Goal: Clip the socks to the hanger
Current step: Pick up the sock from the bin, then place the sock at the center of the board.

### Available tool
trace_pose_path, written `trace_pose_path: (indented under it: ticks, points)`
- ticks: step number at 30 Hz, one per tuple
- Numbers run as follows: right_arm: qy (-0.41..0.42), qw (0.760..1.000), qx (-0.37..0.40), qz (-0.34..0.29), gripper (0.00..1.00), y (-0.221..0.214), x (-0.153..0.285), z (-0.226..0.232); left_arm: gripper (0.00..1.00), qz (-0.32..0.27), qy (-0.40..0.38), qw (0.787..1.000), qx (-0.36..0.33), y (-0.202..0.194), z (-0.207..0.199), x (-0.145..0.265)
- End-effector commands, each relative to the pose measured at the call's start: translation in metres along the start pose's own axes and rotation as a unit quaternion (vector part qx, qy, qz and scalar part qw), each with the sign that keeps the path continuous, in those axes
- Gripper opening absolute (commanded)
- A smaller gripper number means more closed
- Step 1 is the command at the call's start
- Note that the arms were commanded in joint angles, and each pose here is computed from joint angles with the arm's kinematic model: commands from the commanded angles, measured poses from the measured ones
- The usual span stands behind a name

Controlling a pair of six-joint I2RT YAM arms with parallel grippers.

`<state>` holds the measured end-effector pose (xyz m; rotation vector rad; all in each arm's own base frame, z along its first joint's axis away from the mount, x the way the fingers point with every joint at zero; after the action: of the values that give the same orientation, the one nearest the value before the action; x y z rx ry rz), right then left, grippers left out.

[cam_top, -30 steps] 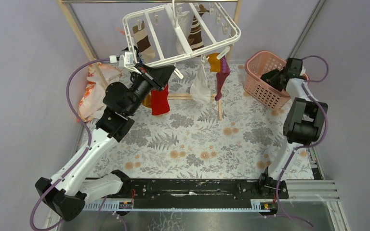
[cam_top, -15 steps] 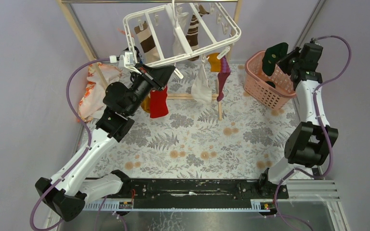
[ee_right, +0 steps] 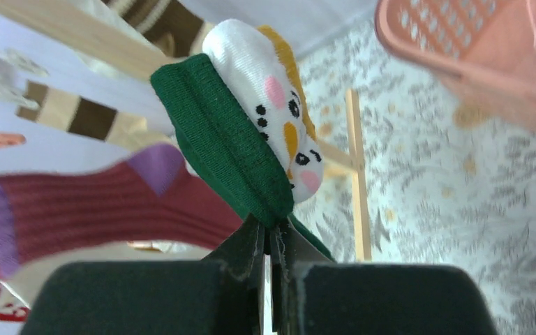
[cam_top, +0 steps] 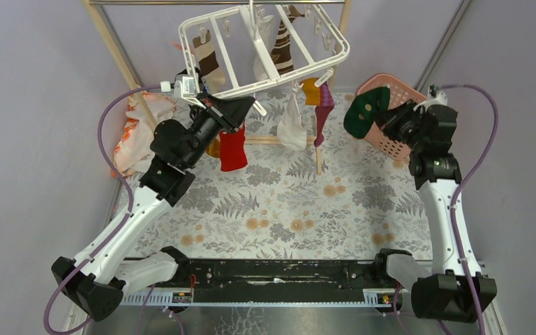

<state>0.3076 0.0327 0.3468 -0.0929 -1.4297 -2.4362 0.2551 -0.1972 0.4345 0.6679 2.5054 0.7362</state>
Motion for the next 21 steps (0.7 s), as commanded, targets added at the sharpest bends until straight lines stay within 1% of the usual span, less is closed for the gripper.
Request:
trace_pose_path:
  ticks: [1,4,8,10,13,16,21]
  points:
    - [0.001,0.999,-0.006,0.048,0.00,-0.044,0.017,-0.002,0.00,0.022,-0.021,0.999,0.010,-0.007,-0.004,0.005]
    - [-0.004,0.997,0.003,0.072,0.00,-0.069,0.026,-0.010,0.00,0.021,-0.021,1.000,0.010,-0.007,-0.004,0.004]
    - [-0.011,0.989,0.005,0.149,0.00,-0.109,0.025,-0.026,0.00,0.022,-0.016,1.000,0.010,-0.008,-0.002,0.000]
    - [-0.003,0.985,-0.003,0.173,0.00,-0.129,0.023,-0.028,0.00,0.024,-0.013,1.000,0.010,-0.009,0.000,-0.002]
    - [0.015,0.981,-0.012,0.191,0.00,-0.153,0.019,-0.024,0.00,0.028,-0.011,1.000,0.009,-0.009,0.000,-0.005]
    - [0.045,0.973,-0.039,0.221,0.00,-0.175,0.013,-0.019,0.00,0.031,-0.010,0.999,0.007,-0.008,-0.001,-0.009]
    - [0.027,0.958,-0.029,0.284,0.00,-0.214,0.003,-0.027,0.00,0.037,-0.004,0.999,-0.008,-0.005,-0.004,-0.013]
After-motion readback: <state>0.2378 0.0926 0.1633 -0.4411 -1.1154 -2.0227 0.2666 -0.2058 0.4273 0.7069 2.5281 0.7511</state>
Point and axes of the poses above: each gripper's point midway between its finger pads, its own x axis back along the fingers, its own z axis along the line the jaws close on, y = z × x, the point moved 6 cm from there along x, back along the fingers, and after that the axes turned 14 degrees about x, right-handed, at the moved point
